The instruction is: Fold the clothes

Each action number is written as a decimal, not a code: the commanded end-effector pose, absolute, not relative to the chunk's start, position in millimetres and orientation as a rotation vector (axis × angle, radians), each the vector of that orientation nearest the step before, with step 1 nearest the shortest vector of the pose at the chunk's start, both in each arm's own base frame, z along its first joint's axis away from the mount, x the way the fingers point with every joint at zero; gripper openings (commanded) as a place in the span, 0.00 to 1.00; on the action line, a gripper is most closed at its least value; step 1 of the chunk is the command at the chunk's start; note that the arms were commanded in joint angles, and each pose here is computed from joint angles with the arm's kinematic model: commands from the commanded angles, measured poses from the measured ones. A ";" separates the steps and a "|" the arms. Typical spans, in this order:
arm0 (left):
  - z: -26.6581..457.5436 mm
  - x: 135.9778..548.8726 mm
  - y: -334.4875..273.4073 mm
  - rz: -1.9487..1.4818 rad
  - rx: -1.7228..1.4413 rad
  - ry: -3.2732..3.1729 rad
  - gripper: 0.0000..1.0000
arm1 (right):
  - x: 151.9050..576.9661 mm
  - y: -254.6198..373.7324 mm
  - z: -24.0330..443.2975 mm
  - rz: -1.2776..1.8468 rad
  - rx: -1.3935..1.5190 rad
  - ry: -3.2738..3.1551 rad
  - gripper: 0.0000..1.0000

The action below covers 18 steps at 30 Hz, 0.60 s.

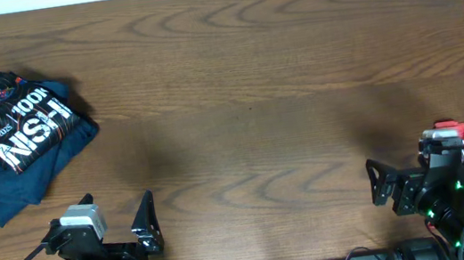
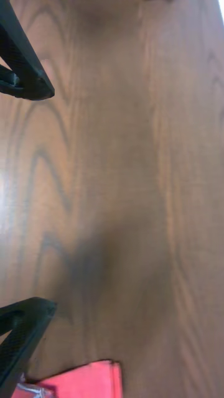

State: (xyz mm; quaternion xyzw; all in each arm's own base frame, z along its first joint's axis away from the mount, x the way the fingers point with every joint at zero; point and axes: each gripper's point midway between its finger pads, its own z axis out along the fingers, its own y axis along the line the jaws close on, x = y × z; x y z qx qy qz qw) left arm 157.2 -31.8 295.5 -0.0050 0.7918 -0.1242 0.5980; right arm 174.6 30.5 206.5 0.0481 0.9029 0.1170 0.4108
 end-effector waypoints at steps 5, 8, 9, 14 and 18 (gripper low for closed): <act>293.1 157.8 -29.9 -0.283 -0.027 1.840 0.98 | 160.8 30.3 189.7 0.282 0.117 2.358 0.99; 293.1 157.8 -29.9 -0.283 -0.027 1.840 0.98 | 159.3 24.8 189.8 0.229 0.099 2.337 0.99; 293.1 157.8 -29.9 -0.283 -0.027 1.840 0.98 | 160.1 25.1 191.2 0.221 0.071 2.312 0.99; 293.1 157.8 -29.9 -0.283 -0.027 1.840 0.98 | 176.9 30.9 198.5 0.180 -0.106 2.116 0.99; 293.1 157.8 -29.9 -0.283 -0.027 1.840 0.98 | 192.5 33.6 203.0 0.164 -0.150 1.914 0.99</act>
